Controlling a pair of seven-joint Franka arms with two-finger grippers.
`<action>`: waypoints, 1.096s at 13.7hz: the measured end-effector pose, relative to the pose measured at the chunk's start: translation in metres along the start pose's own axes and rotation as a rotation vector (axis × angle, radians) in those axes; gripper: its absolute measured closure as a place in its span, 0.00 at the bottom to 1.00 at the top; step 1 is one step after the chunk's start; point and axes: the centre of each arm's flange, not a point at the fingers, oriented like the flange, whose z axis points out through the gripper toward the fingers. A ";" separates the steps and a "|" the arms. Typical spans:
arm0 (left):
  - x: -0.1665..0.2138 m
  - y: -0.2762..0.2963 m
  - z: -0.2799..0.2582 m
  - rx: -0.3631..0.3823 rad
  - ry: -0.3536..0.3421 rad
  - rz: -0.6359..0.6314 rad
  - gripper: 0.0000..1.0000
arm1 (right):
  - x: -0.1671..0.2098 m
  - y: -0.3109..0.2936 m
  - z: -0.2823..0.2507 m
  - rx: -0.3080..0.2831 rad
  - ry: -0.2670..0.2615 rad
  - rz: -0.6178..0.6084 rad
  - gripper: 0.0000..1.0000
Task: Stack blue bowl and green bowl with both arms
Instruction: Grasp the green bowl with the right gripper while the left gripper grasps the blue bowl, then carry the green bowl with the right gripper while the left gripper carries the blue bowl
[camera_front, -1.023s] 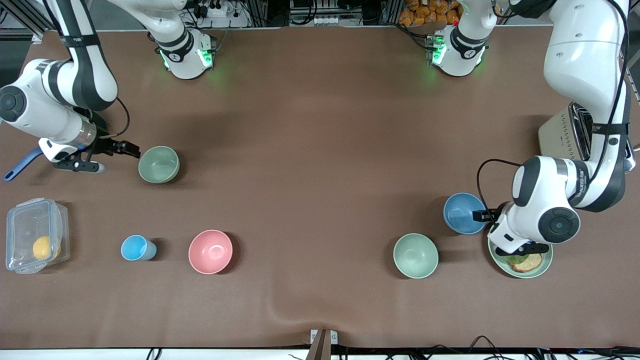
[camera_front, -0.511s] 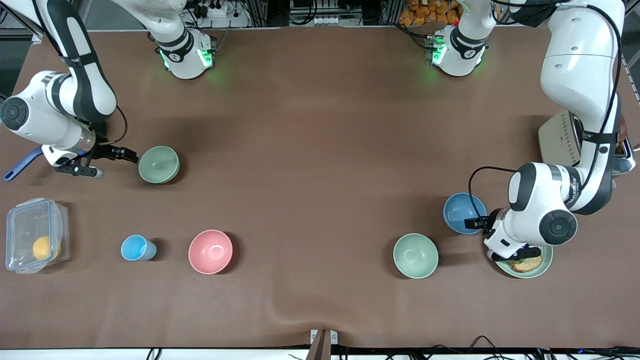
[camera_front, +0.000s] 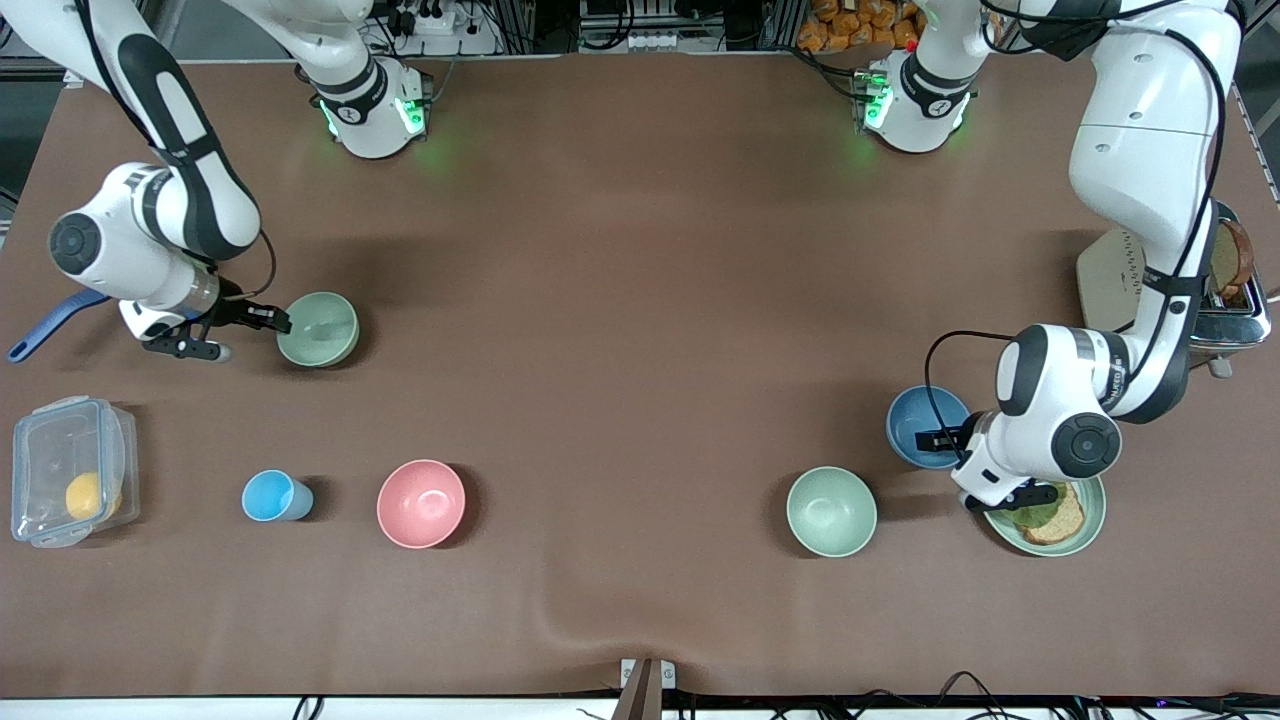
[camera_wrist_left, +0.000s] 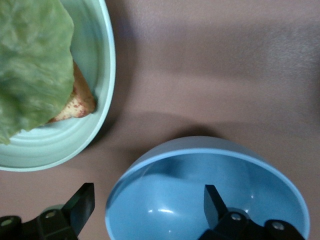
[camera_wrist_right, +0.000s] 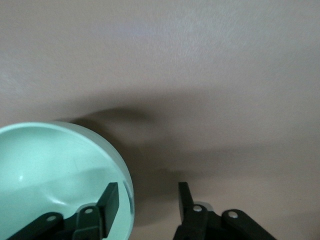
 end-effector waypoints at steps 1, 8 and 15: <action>0.000 0.000 0.001 -0.001 0.001 -0.014 0.13 | -0.001 0.000 0.002 0.000 -0.003 0.000 0.58; -0.002 0.002 0.001 -0.001 0.000 -0.017 0.85 | 0.002 -0.018 -0.020 0.103 -0.116 0.056 0.96; -0.003 0.003 -0.004 -0.001 0.001 -0.014 0.88 | -0.004 -0.090 -0.057 0.188 -0.142 0.115 0.96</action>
